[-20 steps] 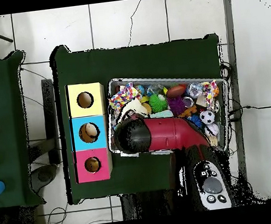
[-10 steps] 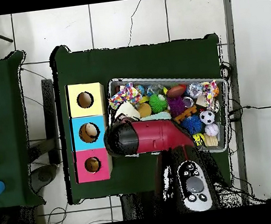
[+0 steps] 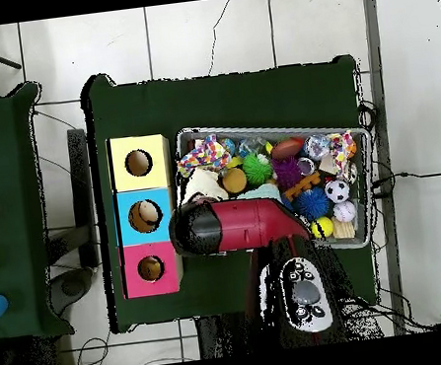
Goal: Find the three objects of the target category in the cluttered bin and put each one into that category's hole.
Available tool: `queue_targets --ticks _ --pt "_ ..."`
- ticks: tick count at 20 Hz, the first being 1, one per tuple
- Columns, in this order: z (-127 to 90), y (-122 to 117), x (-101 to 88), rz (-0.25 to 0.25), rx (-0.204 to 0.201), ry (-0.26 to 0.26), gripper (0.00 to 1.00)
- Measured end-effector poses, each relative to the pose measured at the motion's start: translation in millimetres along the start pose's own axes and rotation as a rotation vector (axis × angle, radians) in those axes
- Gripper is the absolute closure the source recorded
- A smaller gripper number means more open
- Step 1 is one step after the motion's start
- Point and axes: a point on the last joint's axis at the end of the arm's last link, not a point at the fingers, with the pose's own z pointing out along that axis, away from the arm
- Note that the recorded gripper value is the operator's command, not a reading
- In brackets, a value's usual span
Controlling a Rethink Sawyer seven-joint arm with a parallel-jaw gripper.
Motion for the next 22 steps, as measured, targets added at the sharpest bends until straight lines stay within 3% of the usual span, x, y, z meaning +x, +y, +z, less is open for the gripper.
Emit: queue_targets --ticks 1,14,22 --pt "6.6 -3.6 -2.3 0.006 0.004 -0.006 0.0" --pt "7.9 -8.1 -15.8 0.035 -0.026 -0.048 0.0" --pt "-48.1 -16.0 -43.4 0.133 -0.075 -0.063 0.0"
